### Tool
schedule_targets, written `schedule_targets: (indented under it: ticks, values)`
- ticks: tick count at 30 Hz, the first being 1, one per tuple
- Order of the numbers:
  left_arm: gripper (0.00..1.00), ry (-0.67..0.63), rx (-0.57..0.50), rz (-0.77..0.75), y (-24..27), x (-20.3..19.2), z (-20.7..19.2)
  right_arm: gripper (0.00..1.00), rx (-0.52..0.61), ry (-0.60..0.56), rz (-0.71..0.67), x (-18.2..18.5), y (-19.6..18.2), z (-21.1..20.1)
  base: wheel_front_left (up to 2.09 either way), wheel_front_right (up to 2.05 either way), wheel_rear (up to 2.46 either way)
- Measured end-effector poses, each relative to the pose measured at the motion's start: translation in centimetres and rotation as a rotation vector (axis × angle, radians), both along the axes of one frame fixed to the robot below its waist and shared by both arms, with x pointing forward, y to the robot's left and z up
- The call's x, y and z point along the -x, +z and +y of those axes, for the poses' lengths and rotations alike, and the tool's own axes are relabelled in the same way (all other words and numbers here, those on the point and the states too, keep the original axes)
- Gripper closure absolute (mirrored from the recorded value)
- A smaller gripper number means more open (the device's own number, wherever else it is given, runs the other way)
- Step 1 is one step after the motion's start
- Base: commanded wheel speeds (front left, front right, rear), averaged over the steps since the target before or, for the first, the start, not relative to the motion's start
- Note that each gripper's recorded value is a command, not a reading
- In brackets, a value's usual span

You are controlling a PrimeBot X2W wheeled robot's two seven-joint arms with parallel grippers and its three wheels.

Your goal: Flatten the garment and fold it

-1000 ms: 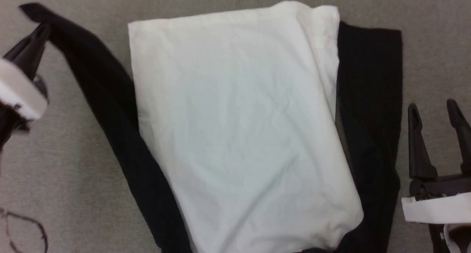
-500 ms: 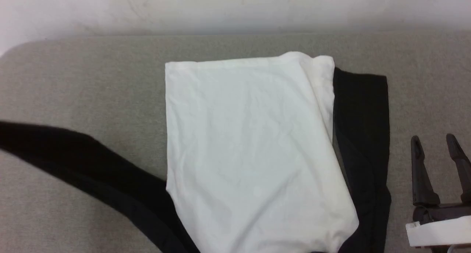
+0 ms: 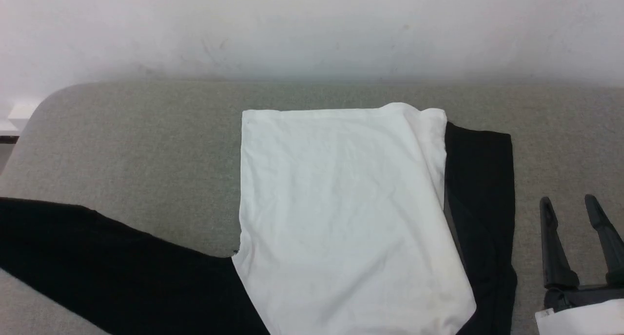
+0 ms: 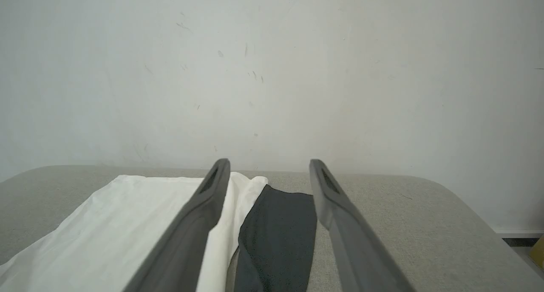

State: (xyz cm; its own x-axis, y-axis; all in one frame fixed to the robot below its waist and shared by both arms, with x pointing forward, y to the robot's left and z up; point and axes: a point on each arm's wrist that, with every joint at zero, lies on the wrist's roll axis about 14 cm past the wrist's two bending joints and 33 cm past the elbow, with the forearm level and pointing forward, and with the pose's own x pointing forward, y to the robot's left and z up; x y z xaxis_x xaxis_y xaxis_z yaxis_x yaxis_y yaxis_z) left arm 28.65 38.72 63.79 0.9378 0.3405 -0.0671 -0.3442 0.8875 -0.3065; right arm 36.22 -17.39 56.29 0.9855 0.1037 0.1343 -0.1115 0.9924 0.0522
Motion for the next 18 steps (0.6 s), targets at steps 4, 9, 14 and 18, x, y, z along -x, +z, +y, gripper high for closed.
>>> schedule_targets:
  ticks: [4,9,14,18]
  values:
    - [1.0,-0.101,-0.004,-0.028,1.0,-0.8,-3.0,0.0,-0.007,-0.011,-0.001,0.4,0.1,-0.4,0.0,0.0,0.0]
    - [1.0,-0.331,-0.023,-0.041,1.5,-3.2,-10.0,0.0,0.009,-0.055,-0.018,0.2,0.6,-1.9,0.0,0.0,0.0]
    - [1.0,-0.589,-0.062,-0.067,2.2,-5.3,-18.4,0.0,0.04,-0.109,-0.053,-0.3,2.0,-3.6,0.0,0.0,0.0]
    - [1.0,-0.794,-0.051,-0.048,1.0,-6.6,-25.7,0.0,0.054,-0.145,-0.076,-0.8,2.8,-4.7,0.0,0.0,0.0]
